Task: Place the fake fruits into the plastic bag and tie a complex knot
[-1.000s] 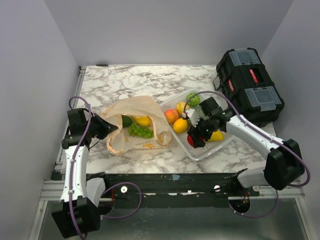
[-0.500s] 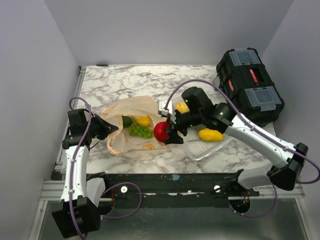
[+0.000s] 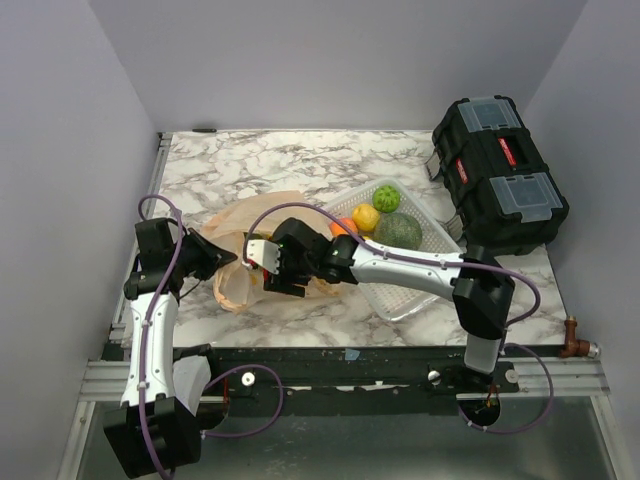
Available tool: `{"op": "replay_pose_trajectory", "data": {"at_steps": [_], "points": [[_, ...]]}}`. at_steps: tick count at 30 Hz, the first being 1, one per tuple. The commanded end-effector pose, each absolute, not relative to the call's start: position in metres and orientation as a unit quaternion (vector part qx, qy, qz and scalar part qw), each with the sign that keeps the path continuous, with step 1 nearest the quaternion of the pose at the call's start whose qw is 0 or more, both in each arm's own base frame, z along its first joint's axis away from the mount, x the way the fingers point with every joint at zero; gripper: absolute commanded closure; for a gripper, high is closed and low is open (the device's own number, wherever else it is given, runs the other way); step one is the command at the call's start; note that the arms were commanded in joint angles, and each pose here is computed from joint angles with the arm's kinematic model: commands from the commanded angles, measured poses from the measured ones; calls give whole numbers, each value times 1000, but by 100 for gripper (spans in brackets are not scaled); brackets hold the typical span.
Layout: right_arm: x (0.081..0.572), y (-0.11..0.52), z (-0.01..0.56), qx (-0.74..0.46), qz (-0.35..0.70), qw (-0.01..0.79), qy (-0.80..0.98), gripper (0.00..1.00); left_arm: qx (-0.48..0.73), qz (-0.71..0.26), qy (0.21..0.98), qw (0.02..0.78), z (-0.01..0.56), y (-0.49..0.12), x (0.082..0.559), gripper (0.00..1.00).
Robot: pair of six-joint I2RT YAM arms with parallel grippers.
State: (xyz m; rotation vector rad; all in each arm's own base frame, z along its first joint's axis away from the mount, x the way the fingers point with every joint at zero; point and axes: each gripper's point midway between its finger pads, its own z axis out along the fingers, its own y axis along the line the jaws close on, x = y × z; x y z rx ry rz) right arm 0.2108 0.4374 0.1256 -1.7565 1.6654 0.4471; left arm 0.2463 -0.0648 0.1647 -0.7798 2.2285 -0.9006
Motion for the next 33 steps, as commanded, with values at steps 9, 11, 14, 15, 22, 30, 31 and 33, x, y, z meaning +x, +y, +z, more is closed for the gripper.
{"op": "replay_pose_trajectory", "data": {"at_steps": [9, 11, 14, 15, 22, 30, 31, 33], "points": [[348, 381, 108, -599, -88, 430, 669, 16, -284, -347, 840, 306, 174, -66, 248, 100], [345, 381, 111, -604, -79, 429, 667, 9, -283, -347, 840, 307, 175, -66, 249, 100], [326, 389, 123, -621, -23, 416, 664, 3, -283, -346, 841, 306, 175, -66, 250, 100], [317, 392, 129, -627, 0, 409, 663, 0, -283, -345, 841, 306, 176, -65, 250, 100], [210, 399, 164, -709, 213, 302, 601, 0, -283, -344, 841, 306, 177, -64, 254, 100], [124, 374, 208, -722, 367, 189, 555, 14, -280, -342, 844, 305, 180, -64, 254, 100], [123, 371, 209, -718, 365, 195, 559, 18, -280, -342, 843, 306, 181, -64, 254, 100], [130, 364, 208, -702, 343, 221, 584, 24, -280, -343, 843, 306, 181, -64, 254, 100]]}}
